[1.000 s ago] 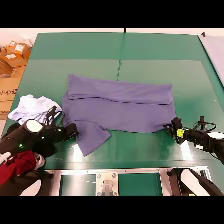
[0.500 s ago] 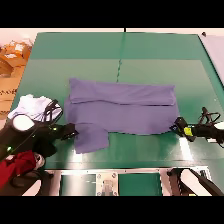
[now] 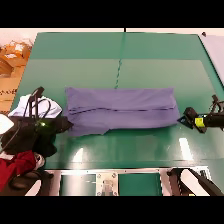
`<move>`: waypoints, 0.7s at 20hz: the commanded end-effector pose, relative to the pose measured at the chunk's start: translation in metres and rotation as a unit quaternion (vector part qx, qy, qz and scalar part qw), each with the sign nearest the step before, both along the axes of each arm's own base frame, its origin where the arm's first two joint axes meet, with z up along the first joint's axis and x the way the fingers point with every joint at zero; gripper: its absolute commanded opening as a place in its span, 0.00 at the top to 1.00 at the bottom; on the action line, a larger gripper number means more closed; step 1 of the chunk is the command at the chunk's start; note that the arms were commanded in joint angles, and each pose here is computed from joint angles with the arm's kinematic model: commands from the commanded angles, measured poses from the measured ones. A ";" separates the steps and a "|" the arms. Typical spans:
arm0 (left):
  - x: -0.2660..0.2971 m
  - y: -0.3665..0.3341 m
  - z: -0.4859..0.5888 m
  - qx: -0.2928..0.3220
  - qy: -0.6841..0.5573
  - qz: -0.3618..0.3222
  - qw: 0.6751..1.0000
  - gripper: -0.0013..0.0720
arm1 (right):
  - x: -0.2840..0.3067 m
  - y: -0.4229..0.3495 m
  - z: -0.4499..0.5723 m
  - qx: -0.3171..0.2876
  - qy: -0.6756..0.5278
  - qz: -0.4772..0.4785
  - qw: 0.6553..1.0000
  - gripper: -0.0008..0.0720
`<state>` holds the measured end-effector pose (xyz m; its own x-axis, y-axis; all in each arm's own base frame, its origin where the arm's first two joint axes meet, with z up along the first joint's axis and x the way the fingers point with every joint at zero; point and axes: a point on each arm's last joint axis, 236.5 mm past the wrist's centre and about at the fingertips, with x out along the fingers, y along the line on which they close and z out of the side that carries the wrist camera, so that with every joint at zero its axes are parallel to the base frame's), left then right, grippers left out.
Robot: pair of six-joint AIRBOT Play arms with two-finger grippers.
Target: Fold the shirts.
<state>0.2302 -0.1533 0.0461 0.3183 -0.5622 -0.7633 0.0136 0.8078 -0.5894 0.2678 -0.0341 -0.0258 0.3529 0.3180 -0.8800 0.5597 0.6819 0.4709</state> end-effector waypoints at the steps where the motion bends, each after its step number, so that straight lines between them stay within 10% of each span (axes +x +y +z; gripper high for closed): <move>1: 0.049 0.003 0.010 0.015 -0.049 0.007 0.999 0.95 | 0.054 0.013 0.041 0.008 -0.083 0.016 0.996 0.97; 9: 0.205 -0.002 -0.011 0.045 -0.079 0.022 0.996 0.95 | 0.176 0.016 -0.003 0.023 -0.078 0.030 0.996 0.96; 10: 0.222 -0.004 -0.023 0.047 -0.070 0.021 0.996 0.95 | 0.190 0.016 -0.013 0.033 -0.075 0.023 0.996 0.84; 11: 0.237 -0.005 -0.037 0.050 -0.062 0.022 0.997 0.77 | 0.203 0.014 -0.021 0.040 -0.079 0.015 0.996 0.57; 12: 0.253 -0.004 -0.049 0.053 -0.061 0.028 0.996 0.20 | 0.220 0.009 -0.025 0.040 -0.091 0.010 0.995 0.32; 13: 0.271 0.002 -0.052 0.056 -0.072 0.045 0.995 0.08 | 0.236 0.001 -0.024 0.031 -0.105 0.010 0.994 0.29; 14: 0.291 0.014 -0.045 0.055 -0.091 0.073 0.992 0.18 | 0.248 -0.008 -0.016 0.022 -0.121 0.020 0.992 0.29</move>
